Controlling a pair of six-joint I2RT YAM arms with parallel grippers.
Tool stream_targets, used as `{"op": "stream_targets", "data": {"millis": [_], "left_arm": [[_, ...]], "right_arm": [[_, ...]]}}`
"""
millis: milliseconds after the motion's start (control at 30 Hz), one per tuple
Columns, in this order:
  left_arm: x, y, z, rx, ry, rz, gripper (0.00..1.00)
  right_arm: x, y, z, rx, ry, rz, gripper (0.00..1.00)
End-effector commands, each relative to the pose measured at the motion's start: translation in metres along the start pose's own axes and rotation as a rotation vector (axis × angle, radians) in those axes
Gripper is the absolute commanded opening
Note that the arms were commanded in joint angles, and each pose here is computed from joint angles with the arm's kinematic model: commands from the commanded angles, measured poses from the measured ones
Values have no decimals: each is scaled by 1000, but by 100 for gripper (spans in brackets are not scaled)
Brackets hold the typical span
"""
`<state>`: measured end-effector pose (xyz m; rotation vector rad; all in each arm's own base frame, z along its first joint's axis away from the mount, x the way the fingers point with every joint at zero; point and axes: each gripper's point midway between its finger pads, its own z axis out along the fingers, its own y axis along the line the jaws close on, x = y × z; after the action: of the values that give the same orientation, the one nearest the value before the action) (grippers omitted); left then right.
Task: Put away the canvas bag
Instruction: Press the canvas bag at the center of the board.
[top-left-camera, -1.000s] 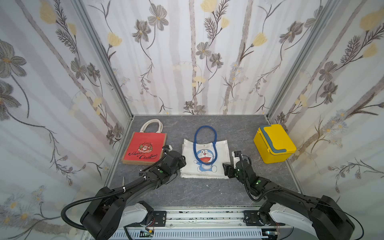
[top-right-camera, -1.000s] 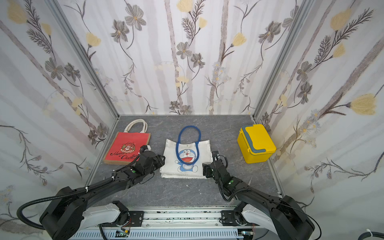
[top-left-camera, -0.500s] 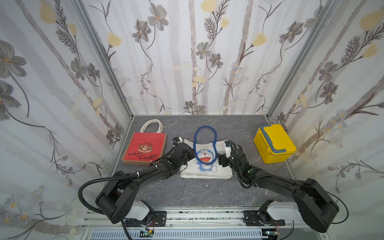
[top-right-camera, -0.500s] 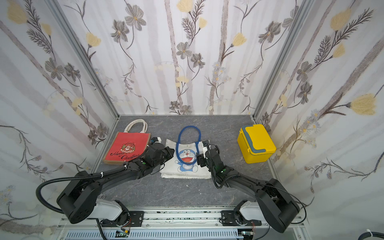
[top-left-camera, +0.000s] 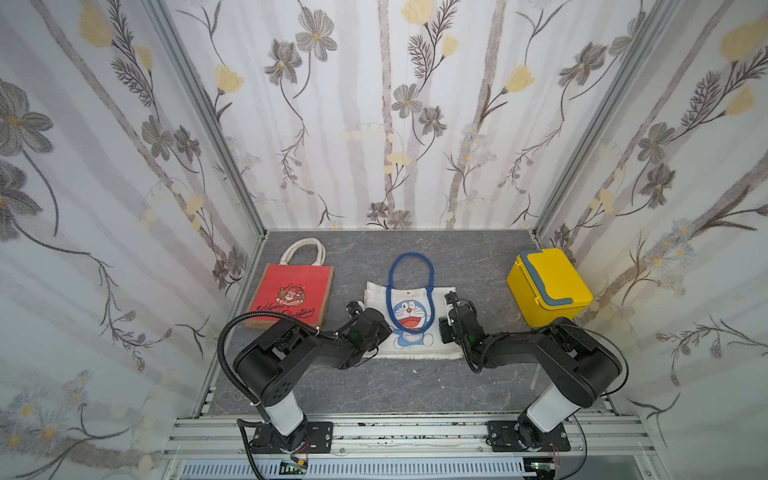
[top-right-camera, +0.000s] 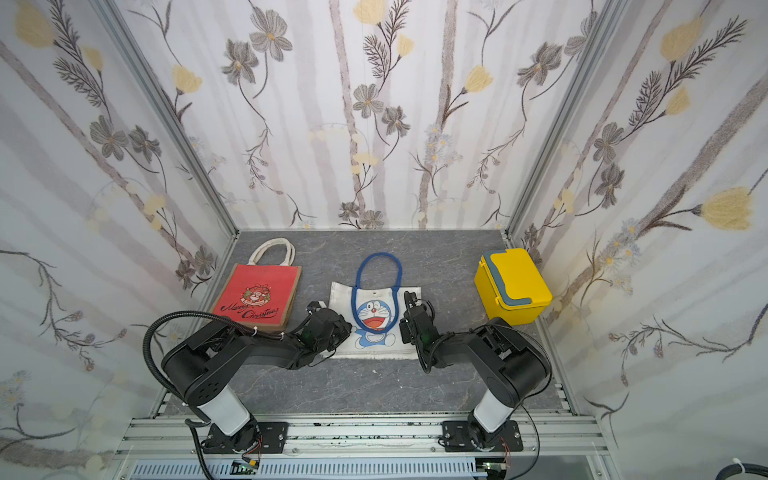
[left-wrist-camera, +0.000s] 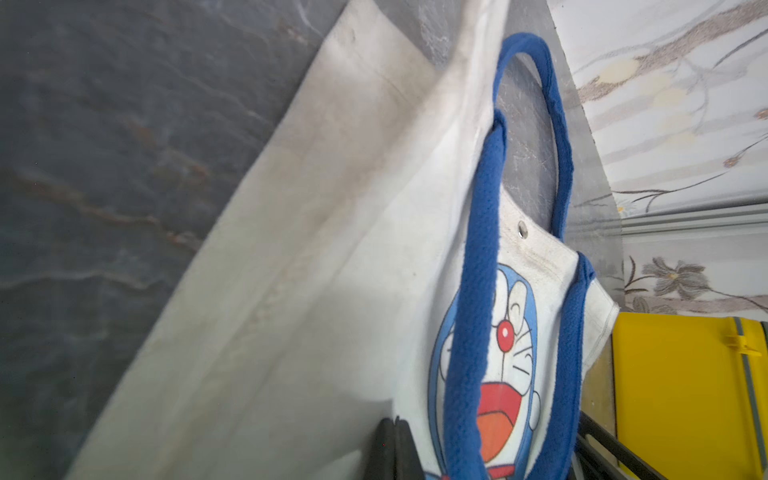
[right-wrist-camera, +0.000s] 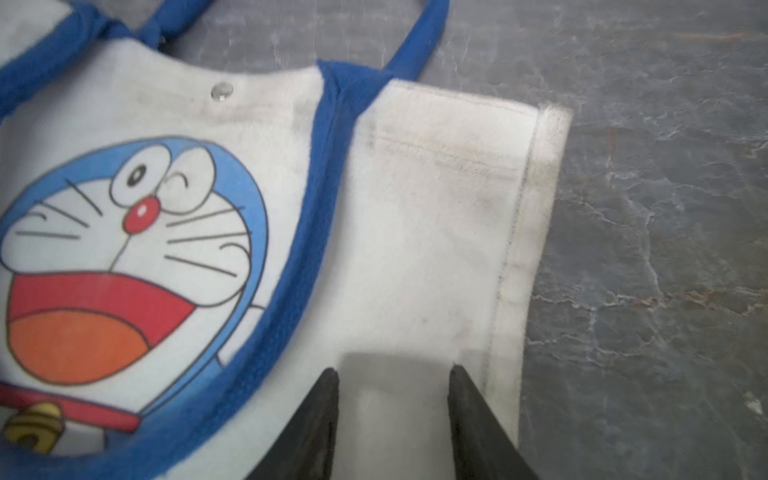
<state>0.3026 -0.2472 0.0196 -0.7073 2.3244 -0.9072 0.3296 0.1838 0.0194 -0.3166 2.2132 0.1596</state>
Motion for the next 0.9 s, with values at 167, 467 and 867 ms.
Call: {"op": "stream_targets", "data": {"millis": [167, 467, 867], "left_arm": [[1, 45, -14, -130, -56, -89, 0], [8, 21, -25, -58, -17, -51, 0], [-25, -58, -7, 63, -47, 32, 0]], "right_arm": [[49, -12, -21, -8, 51, 130, 44], [13, 1, -51, -96, -64, 107, 63], [52, 18, -68, -105, -52, 80, 55]]}}
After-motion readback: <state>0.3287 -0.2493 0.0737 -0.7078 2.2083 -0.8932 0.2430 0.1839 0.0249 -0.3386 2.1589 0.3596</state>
